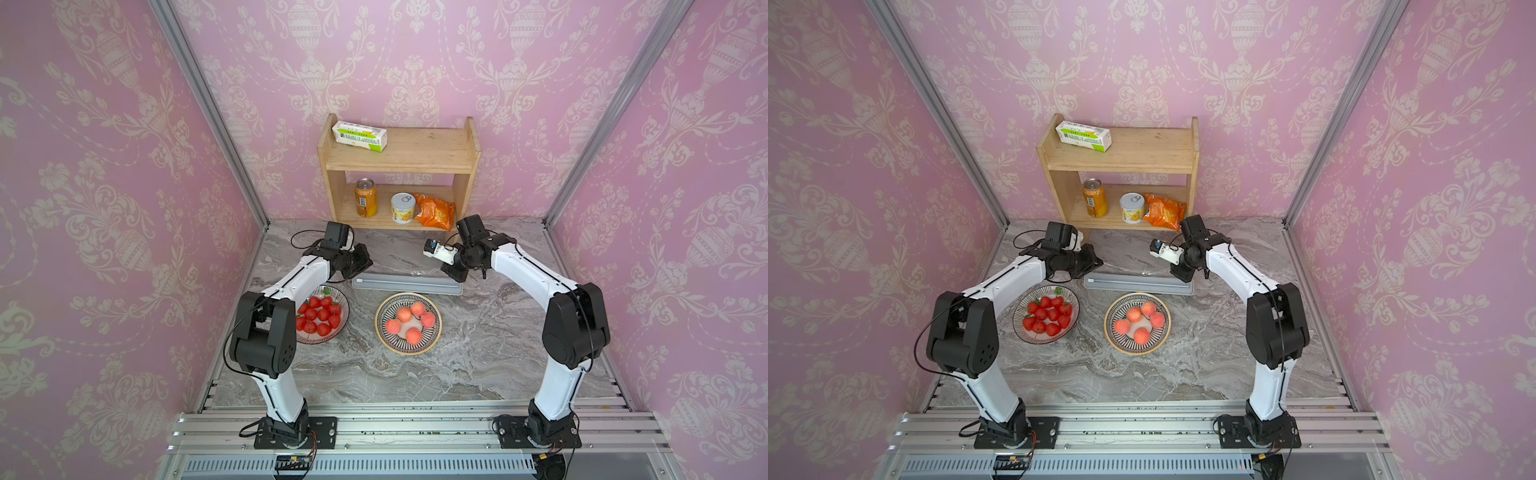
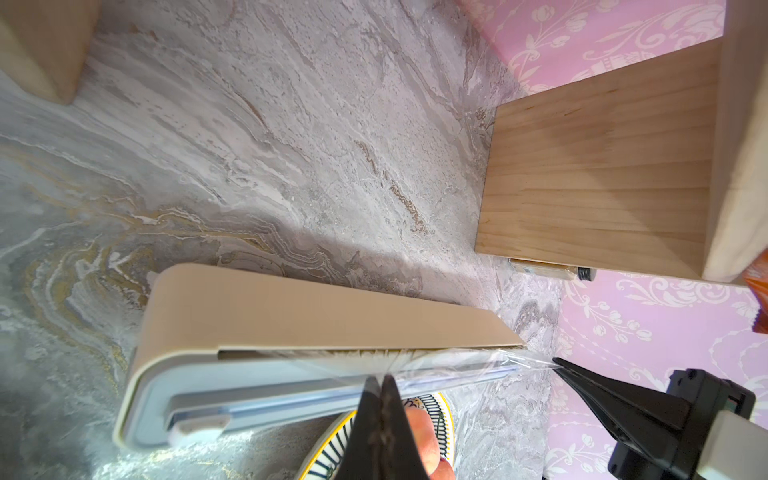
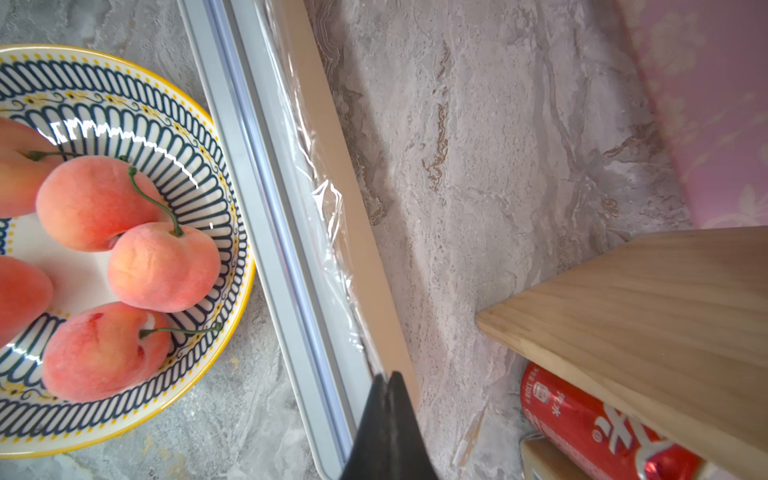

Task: Wrap the plate with plastic wrap
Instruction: Pull the plastic wrap from the plastic wrap cutting box.

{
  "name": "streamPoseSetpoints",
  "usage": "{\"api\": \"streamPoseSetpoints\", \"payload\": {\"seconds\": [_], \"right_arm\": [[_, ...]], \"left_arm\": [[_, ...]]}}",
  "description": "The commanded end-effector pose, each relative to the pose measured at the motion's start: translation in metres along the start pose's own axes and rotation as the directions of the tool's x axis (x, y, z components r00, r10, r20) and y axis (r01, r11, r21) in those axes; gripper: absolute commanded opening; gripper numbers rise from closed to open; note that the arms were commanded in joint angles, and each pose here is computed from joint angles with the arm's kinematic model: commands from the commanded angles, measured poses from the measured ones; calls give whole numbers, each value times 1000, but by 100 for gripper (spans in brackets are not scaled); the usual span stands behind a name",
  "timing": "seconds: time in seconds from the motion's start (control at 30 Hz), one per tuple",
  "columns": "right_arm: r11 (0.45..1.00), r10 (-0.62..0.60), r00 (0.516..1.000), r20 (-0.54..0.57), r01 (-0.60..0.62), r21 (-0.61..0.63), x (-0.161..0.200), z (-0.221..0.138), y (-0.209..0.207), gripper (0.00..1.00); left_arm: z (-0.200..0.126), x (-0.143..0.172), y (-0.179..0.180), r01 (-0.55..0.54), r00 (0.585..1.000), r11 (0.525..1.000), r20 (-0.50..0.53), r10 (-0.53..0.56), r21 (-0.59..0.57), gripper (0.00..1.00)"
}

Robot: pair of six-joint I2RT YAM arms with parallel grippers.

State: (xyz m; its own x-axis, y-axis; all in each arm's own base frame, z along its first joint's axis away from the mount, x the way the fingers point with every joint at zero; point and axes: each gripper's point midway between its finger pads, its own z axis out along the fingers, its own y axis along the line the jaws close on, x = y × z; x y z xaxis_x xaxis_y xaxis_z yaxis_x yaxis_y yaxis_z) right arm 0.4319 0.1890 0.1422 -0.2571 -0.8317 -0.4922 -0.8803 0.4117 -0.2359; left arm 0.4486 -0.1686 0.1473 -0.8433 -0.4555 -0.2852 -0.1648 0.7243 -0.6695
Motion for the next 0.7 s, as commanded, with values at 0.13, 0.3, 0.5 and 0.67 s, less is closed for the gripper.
{"api": "streamPoseSetpoints", "payload": {"seconds": [0.13, 0.3, 0.5, 0.67], "right_arm": [[1000, -13, 1000, 28, 12, 17, -5, -22, 2, 0], [999, -12, 999, 44, 11, 36, -9, -32, 0, 0], [999, -12, 998, 58, 9, 48, -13, -41, -1, 0], [998, -13, 999, 51, 10, 63, -12, -44, -3, 0]], "left_arm": [[-28, -17, -22, -17, 998, 998, 58, 13, 62, 0], [-33, -18, -26, -18, 998, 997, 64, 13, 75, 0], [-38, -19, -33, -20, 998, 995, 69, 13, 94, 0], [-43, -20, -36, -23, 997, 995, 82, 15, 100, 0]]}}
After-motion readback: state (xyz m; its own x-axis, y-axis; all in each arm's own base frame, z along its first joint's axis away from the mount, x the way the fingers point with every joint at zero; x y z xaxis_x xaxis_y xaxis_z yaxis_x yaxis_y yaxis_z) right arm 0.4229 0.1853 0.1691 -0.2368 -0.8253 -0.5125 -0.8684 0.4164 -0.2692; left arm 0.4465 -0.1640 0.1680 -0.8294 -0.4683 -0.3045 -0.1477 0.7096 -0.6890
